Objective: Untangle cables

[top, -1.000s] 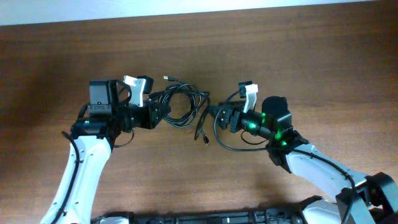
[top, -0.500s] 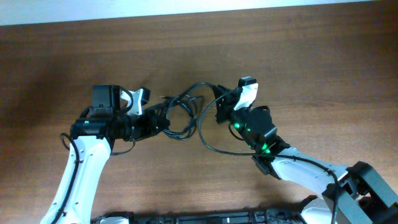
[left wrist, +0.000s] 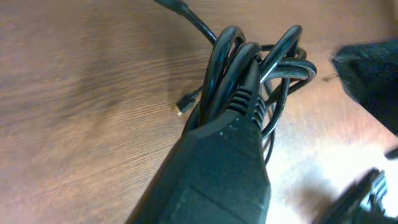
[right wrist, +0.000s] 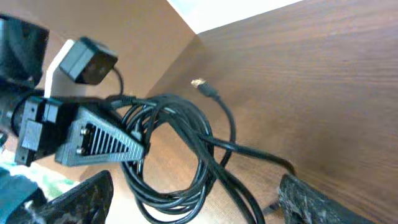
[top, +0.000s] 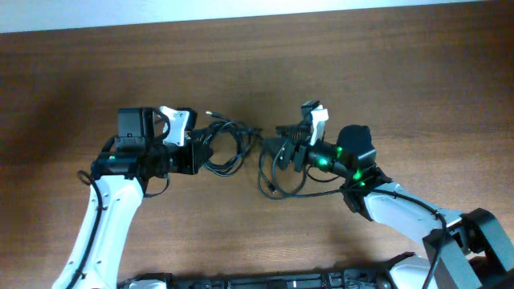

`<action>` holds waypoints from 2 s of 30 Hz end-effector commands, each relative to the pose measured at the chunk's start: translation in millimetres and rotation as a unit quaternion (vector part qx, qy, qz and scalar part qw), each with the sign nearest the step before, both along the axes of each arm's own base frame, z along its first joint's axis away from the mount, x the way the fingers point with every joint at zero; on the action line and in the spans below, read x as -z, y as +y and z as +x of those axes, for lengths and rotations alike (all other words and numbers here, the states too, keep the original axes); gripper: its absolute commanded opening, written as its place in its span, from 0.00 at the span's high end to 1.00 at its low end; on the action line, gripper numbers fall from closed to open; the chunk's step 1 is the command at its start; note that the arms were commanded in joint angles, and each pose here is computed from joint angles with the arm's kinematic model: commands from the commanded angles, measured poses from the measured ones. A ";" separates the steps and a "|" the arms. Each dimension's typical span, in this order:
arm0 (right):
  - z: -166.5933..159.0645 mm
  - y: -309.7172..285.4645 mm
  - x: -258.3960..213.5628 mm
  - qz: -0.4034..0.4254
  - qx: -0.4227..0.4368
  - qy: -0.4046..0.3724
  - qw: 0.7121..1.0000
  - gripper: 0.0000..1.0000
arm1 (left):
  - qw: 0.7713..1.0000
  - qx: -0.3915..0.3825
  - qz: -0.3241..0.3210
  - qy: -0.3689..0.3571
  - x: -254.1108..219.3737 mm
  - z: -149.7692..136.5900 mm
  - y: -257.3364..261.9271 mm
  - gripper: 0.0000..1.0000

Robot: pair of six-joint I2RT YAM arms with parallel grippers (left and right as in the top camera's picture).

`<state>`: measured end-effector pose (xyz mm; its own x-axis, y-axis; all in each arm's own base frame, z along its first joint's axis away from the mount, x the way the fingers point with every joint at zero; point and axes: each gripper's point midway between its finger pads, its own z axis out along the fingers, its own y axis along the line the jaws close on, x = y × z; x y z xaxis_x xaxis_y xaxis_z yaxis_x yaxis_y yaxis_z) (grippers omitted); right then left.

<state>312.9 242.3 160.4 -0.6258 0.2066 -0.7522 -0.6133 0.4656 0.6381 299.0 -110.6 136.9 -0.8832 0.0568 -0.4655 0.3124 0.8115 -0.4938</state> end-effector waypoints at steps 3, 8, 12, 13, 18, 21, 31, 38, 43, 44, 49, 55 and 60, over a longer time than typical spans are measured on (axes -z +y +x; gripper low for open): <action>-42.2 39.2 1.6 -0.022 -0.094 -0.029 0.995 0.17 | 0.981 0.153 -0.081 -0.090 -35.0 -18.7 -40.5 1.00; -41.8 39.4 20.5 -0.046 -0.070 0.012 0.996 0.94 | 0.965 0.214 -0.093 -0.125 -44.0 -26.6 -71.3 0.98; -41.6 39.3 20.5 -0.037 -0.065 0.031 0.997 0.96 | 0.972 0.153 -0.115 -0.136 -58.6 -0.7 -64.3 0.56; -41.6 39.3 20.5 -0.036 -0.065 0.032 0.997 0.96 | 0.972 0.153 -0.114 -0.137 -58.8 -0.4 -64.2 0.46; -12.0 23.1 23.5 -0.024 0.045 0.072 0.996 0.96 | 0.985 0.076 -0.098 -0.120 -56.5 20.1 -53.8 0.08; -2.6 16.0 24.8 -0.020 0.083 0.083 0.993 0.96 | 0.983 0.076 -0.099 -0.132 -59.8 23.6 -54.2 0.01; 11.7 3.0 26.3 0.039 0.161 0.163 0.973 0.96 | 0.962 -0.257 0.042 -0.088 -52.9 44.1 48.4 0.01; 14.0 7.0 10.1 0.171 0.181 0.284 0.926 0.96 | 0.983 -0.185 -0.017 -0.013 -45.4 9.0 14.2 0.01; 9.2 13.9 1.6 0.179 0.153 0.280 0.930 0.96 | 0.992 -0.113 -0.041 -0.027 -45.5 13.1 -41.0 0.01; 5.4 17.2 1.1 0.177 0.139 0.285 0.932 0.96 | 0.994 -0.095 -0.044 -0.043 -47.3 17.0 -54.7 0.01; -3.6 24.2 0.3 0.173 0.108 0.294 0.934 0.96 | 0.997 -0.057 -0.041 -0.044 -28.4 25.3 -88.6 0.12; -14.5 27.7 14.1 0.133 0.085 0.299 0.941 0.95 | 0.994 -0.086 -0.039 -0.063 -29.7 43.6 -74.1 1.00; -18.8 24.0 32.5 0.082 0.086 0.284 0.951 0.82 | 0.985 -0.151 -0.039 -0.074 -41.3 58.4 -25.7 1.00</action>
